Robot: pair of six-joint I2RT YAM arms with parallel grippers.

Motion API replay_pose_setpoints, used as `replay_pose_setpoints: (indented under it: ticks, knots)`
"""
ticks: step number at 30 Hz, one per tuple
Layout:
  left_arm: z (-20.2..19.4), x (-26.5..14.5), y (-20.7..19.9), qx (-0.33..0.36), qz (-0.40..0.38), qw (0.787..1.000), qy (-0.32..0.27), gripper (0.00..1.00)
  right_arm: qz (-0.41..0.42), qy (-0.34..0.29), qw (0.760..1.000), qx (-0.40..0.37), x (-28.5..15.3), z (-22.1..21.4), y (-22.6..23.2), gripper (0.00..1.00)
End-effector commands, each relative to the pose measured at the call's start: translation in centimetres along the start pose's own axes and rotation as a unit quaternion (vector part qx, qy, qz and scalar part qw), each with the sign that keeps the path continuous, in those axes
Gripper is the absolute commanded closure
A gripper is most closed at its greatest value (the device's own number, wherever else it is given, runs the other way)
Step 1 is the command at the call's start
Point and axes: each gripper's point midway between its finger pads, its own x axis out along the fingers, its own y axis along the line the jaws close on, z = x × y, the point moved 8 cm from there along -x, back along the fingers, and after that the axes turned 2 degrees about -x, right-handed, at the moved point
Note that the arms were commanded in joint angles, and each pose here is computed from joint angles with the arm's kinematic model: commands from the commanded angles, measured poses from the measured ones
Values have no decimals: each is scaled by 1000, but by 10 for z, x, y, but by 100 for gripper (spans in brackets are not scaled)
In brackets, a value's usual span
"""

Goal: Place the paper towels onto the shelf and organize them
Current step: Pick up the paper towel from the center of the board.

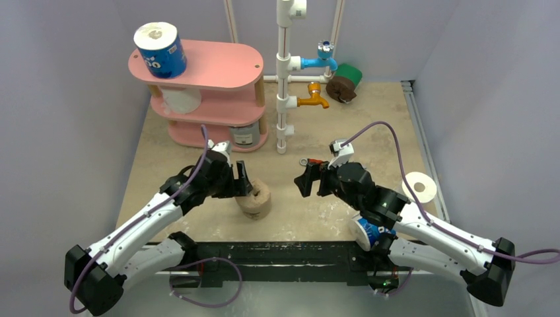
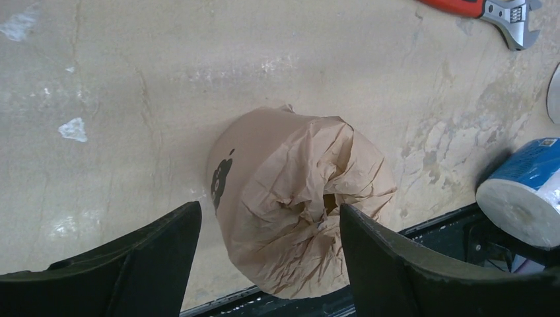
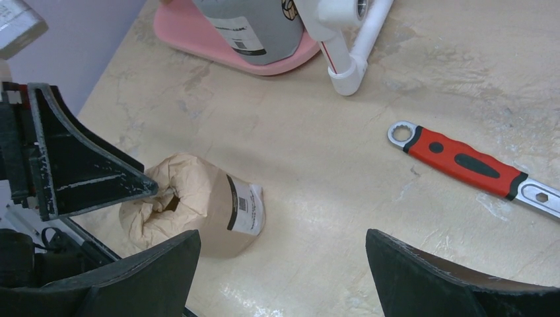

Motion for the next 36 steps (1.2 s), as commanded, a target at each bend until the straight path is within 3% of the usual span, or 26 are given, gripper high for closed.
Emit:
replay_pose_setpoints:
  ticks: [1,21,29,36]
  knots:
    - [3,8,-14,17,-43,999,10,26,-4,-25,1000,2,0,7,-1,1]
    - [-10,31,-3,37,27,998,51,43,-12,-25,1000,-4,1,5,-5,1]
    - [-12,37,-5,42,42,996,61,55,-16,-27,999,-5,1,5,-6,1]
    - [-2,21,-4,27,58,998,14,70,-13,-26,1000,-3,1,5,-6,1]
